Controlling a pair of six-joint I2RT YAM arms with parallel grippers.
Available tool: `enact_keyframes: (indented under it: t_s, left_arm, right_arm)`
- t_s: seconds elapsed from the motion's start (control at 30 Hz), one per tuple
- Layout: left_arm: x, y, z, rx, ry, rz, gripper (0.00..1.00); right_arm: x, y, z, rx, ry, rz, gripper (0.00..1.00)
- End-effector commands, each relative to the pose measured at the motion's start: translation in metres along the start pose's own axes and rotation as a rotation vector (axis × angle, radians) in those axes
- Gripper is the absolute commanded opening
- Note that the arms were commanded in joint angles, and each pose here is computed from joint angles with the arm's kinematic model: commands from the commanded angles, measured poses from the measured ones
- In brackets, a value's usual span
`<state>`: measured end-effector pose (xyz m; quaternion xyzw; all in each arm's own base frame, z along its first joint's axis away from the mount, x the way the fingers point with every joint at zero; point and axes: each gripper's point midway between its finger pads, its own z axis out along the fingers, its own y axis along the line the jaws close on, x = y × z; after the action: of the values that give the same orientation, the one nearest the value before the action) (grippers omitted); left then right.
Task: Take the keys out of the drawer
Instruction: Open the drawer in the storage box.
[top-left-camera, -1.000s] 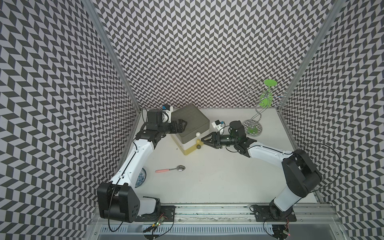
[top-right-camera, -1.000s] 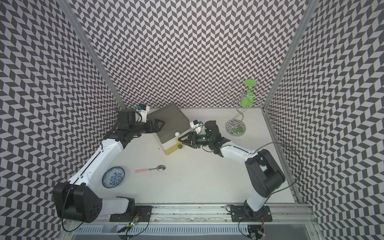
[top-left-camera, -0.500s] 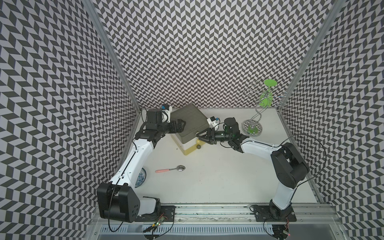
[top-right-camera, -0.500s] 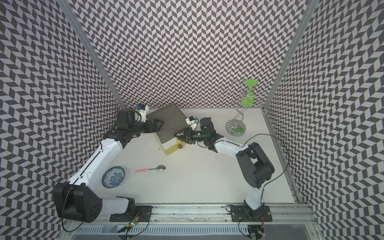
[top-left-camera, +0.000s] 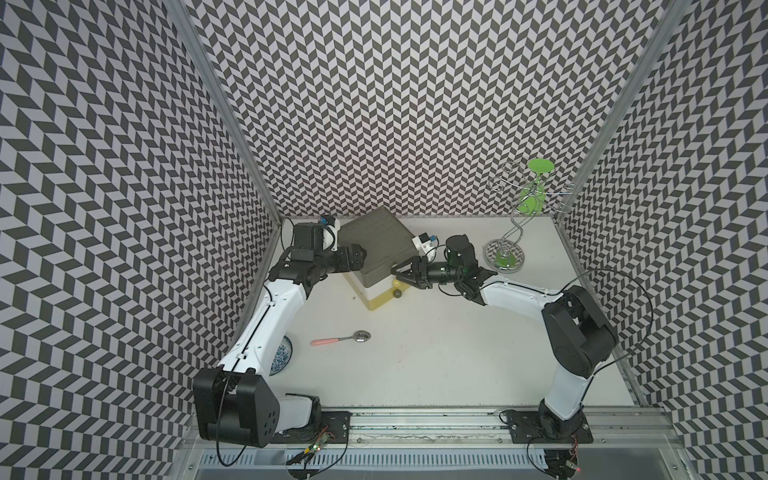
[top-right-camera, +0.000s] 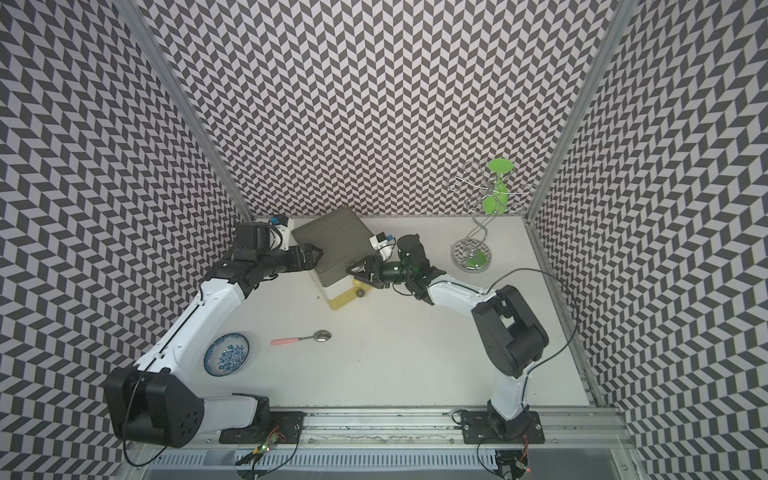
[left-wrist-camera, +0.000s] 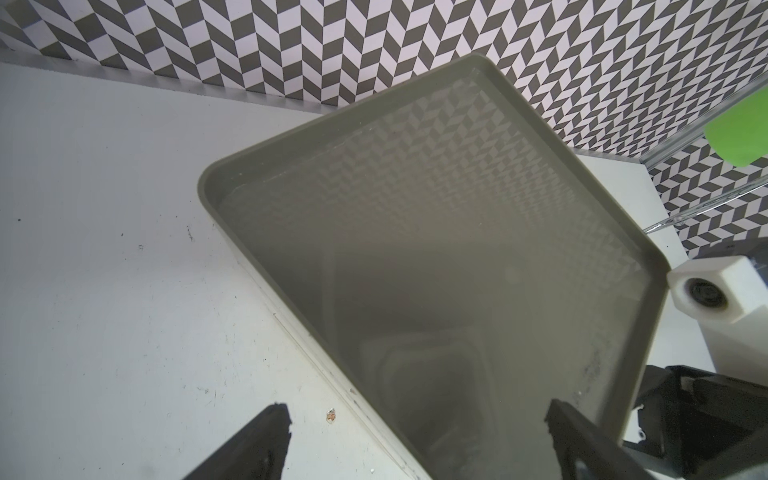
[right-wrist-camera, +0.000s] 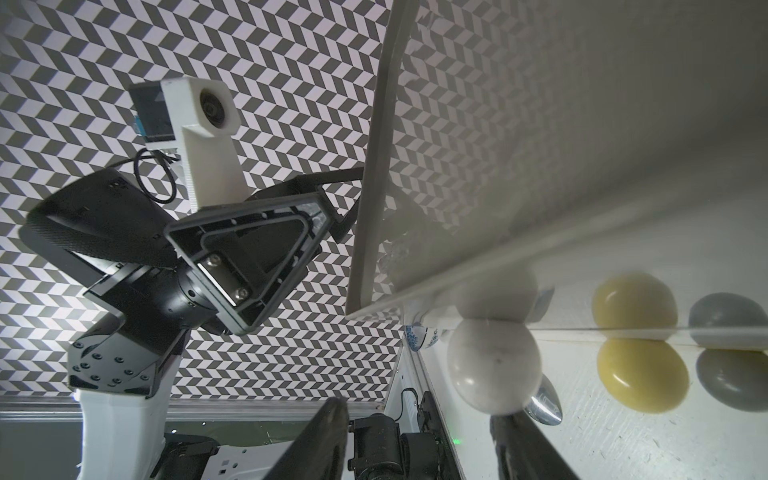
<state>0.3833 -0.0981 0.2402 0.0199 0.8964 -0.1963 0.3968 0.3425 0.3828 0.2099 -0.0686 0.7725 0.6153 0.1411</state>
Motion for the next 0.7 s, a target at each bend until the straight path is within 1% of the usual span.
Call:
enact_keyframes:
  t_s: [0.0, 0.23, 0.3, 0.4, 0.47, 0.6, 0.67]
  left_arm:
    - [0.011, 0.008, 0.005, -0.023, 0.028, 0.004, 1.0]
    - [0.016, 0.011, 0.011, -0.028, 0.05, 0.002, 0.99]
    - [0.016, 0.012, 0.012, -0.032, 0.054, 0.002, 0.99]
    - [0.015, 0.012, 0.013, -0.033, 0.054, 0.005, 0.99]
    - [0.015, 0.012, 0.014, -0.033, 0.056, 0.004, 0.99]
    - [0.015, 0.013, 0.015, -0.034, 0.059, 0.006, 0.99]
    - [0.014, 0.013, 0.014, -0.036, 0.058, 0.009, 0.99]
  right_arm:
    - [-0.01, -0.029, 0.002, 0.109, -0.059, 0.056, 0.6]
    - [-0.013, -0.038, 0.001, 0.143, -0.083, 0.08, 0.61]
    - [-0.012, -0.048, -0.001, 0.202, -0.075, 0.112, 0.61]
    - [-0.012, -0.046, -0.01, 0.254, -0.097, 0.096, 0.62]
    - [-0.013, -0.047, -0.015, 0.258, -0.121, 0.09, 0.62]
    - [-0.011, -0.056, -0.014, 0.265, -0.09, 0.118, 0.63]
    - [-0.013, -0.05, -0.017, 0.233, -0.116, 0.101, 0.63]
